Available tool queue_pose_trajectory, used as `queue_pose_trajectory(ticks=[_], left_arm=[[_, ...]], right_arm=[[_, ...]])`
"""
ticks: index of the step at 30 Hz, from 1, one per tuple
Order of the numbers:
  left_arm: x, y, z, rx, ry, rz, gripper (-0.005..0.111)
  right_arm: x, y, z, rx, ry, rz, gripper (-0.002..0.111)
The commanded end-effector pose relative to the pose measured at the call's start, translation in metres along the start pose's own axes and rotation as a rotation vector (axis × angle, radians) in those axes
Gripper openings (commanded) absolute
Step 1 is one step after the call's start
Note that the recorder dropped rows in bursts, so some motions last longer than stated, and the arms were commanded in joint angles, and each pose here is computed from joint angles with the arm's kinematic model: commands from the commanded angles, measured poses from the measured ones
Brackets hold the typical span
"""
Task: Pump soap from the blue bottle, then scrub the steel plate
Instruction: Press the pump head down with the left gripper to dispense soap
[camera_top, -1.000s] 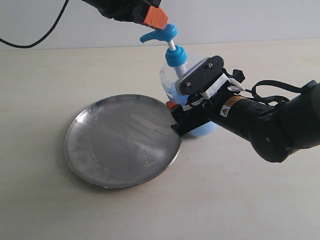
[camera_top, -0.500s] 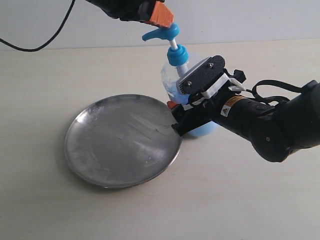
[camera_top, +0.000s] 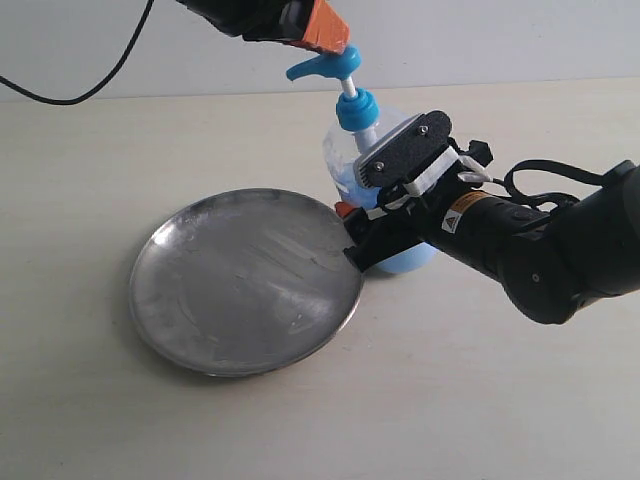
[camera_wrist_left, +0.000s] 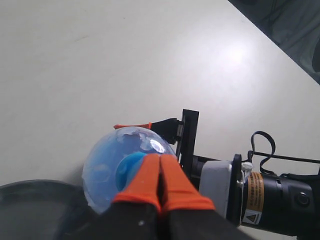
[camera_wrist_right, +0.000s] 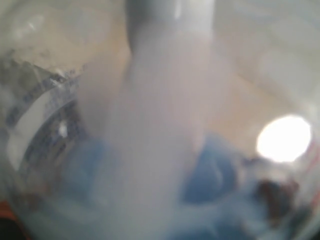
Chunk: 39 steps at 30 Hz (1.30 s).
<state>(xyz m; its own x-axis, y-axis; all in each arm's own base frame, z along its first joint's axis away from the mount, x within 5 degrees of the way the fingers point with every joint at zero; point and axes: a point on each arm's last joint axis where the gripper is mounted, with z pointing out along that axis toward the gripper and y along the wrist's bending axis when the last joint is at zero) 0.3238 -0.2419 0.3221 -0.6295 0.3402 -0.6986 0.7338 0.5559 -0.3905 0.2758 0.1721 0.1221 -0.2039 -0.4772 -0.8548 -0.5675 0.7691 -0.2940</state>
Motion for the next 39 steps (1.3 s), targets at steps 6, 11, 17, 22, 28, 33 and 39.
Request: queue_pose_trajectory(ticks=[6, 11, 17, 22, 28, 33, 39], left_arm=[[0.011, 0.002, 0.005, -0.010, 0.103, 0.004, 0.000], [0.012, 0.003, 0.006, -0.011, 0.113, -0.004, 0.000], [0.019, 0.006, 0.010, -0.014, 0.136, -0.017, 0.000], [0.020, 0.006, 0.010, -0.021, 0.141, -0.009, 0.000], [0.020, 0.007, 0.010, -0.022, 0.142, -0.008, 0.000], [0.022, 0.009, 0.015, -0.021, 0.156, -0.018, 0.000], [0.033, 0.013, 0.038, -0.002, 0.214, -0.037, 0.000]], right_arm=[[-0.001, 0.004, -0.001, -0.051, 0.008, -0.033, 0.000], [-0.001, 0.004, -0.001, -0.050, 0.004, -0.027, 0.000], [-0.002, 0.006, -0.001, -0.065, -0.007, -0.022, 0.000], [-0.004, 0.007, -0.001, -0.082, -0.020, -0.014, 0.000], [-0.004, 0.007, -0.001, -0.080, -0.026, -0.003, 0.000], [-0.004, 0.007, -0.001, -0.080, -0.026, -0.003, 0.000], [-0.004, 0.007, -0.001, -0.080, -0.026, -0.003, 0.000]])
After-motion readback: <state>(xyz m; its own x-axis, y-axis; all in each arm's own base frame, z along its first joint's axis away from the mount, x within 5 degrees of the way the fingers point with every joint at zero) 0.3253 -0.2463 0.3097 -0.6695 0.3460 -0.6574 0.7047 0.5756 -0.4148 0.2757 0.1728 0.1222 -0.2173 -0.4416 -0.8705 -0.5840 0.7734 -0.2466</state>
